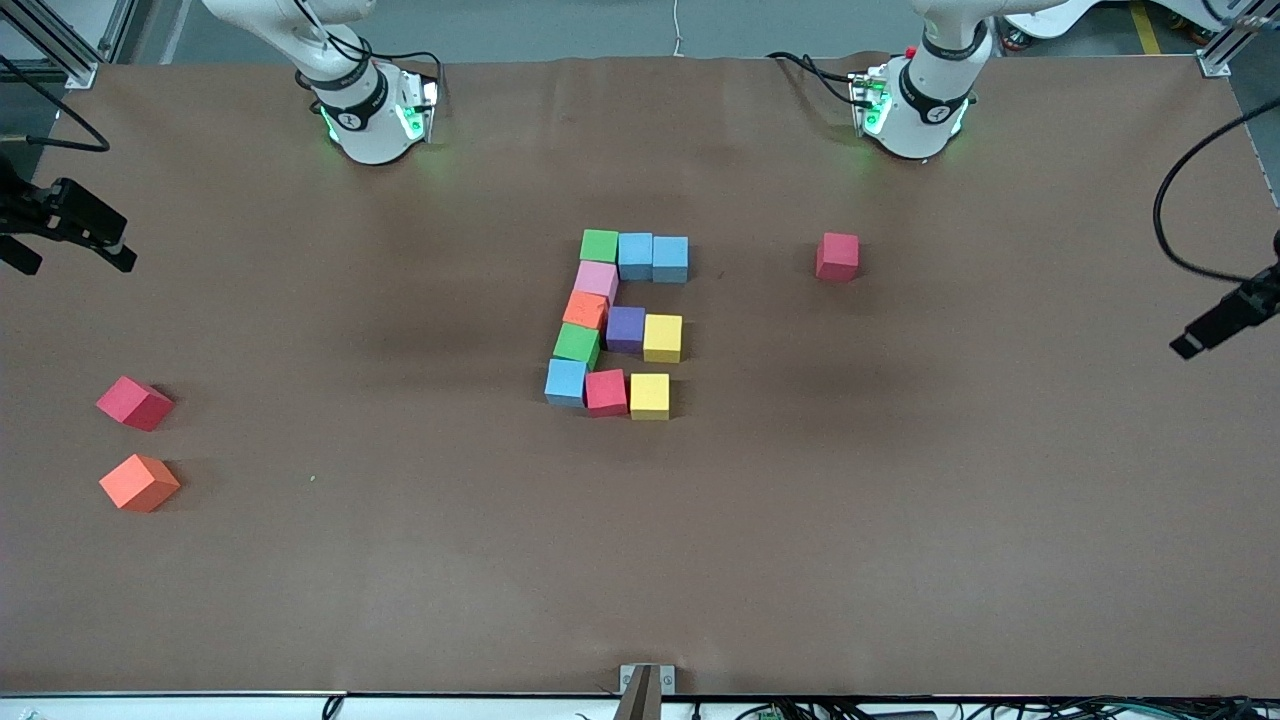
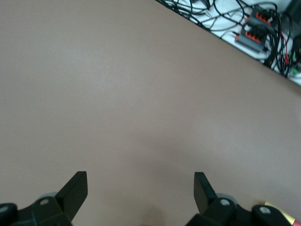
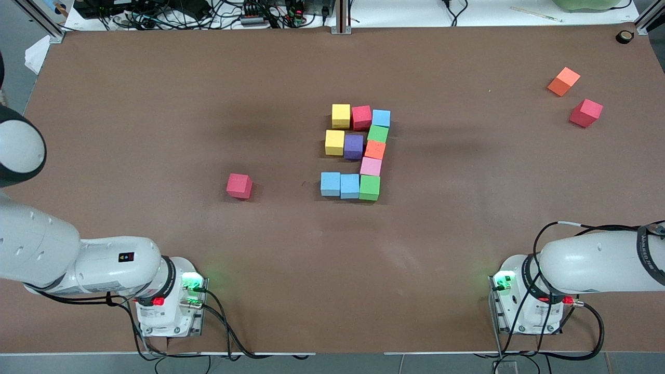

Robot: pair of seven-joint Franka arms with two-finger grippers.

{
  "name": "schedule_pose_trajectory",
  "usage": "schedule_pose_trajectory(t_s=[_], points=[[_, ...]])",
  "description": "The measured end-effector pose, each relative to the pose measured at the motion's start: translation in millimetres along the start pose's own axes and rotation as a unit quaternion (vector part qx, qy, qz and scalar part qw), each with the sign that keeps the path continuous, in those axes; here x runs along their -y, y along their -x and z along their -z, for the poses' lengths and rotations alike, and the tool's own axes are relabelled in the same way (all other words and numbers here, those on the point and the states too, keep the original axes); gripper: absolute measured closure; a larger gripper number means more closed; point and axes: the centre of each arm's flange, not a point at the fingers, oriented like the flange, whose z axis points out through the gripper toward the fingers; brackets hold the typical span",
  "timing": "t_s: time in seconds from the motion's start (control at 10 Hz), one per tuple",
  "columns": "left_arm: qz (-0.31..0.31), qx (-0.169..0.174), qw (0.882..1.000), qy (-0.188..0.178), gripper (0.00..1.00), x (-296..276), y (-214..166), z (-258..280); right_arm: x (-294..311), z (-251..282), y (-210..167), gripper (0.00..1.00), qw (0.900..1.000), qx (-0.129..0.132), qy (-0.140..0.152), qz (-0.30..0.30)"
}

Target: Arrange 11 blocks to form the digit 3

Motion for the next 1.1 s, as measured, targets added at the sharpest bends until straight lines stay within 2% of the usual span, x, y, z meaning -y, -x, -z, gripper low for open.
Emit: schedule_pose_trajectory(t_s=[0.2, 0.5, 0.9, 1.1], points=[[-0.078, -0.006, 0.997, 0.007, 0.0, -25.8, 15.4, 11.8, 0.3, -0.1, 0.0, 0.0, 1.0, 0.0, 0.0, 0.0], [-0.192, 0.018, 0.981, 0.001, 0.0, -31.7, 24.5, 9.3, 0.0, -0.3, -0.1, 0.0, 1.0, 0.0, 0.0, 0.0], [-0.191, 0.007, 0.982, 0.001, 0.0, -23.9, 19.6, 24.0, -1.0, -2.7, -1.2, 0.0, 1.0, 0.002, 0.0, -0.001], [-0.191, 0.031, 0.981, -0.006, 0.0, -19.9, 23.6, 20.1, -0.9, -2.5, -1.2, 0.0, 1.0, 0.002, 0.0, -0.001]])
